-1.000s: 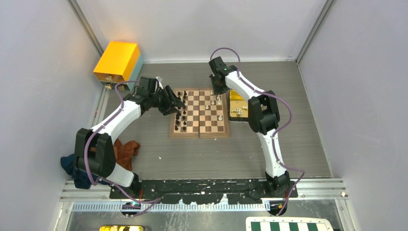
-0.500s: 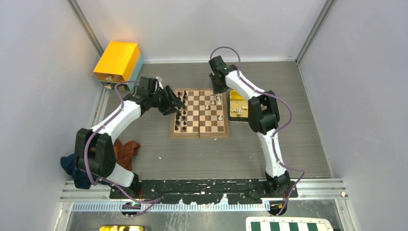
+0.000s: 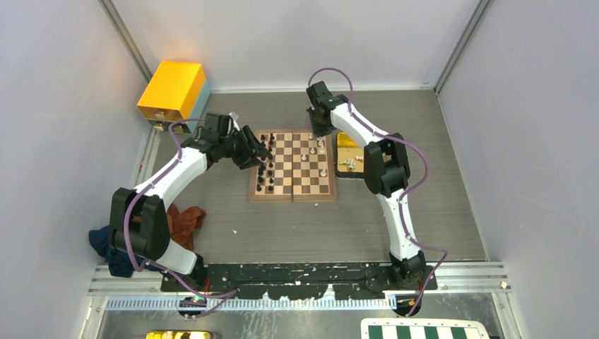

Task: Set up the chess pieces on the board
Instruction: Pick up the chess piece from the chessboard.

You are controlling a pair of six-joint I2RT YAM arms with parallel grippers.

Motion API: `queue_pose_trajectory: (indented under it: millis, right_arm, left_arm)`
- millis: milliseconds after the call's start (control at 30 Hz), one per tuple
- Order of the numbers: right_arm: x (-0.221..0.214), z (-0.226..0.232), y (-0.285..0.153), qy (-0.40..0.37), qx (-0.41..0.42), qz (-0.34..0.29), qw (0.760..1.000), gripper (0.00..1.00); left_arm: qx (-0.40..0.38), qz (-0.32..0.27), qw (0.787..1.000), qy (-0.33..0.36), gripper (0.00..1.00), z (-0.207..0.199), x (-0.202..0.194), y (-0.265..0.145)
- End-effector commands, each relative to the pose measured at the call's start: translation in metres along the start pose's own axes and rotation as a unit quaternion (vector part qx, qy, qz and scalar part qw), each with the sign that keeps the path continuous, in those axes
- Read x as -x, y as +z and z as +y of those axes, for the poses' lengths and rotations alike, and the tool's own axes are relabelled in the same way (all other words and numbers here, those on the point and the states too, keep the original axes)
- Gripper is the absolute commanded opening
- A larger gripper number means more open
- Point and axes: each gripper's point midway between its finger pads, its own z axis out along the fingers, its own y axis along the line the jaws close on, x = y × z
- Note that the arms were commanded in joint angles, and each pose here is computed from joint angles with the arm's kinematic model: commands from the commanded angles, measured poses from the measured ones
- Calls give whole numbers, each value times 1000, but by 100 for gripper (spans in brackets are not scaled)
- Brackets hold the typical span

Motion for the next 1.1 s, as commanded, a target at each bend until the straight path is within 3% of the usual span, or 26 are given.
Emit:
queue_pose_trajectory:
  millis: [0,1067]
  right_arm:
    - [23,2,-11,7,8,-33,999,10]
    - [45,7,-47,0,21,-77,997,8]
  left_arm:
    - [-32,-17,999,24,50,-18,15,-5]
    - [-34,-24,999,25,50,-20,13,-13]
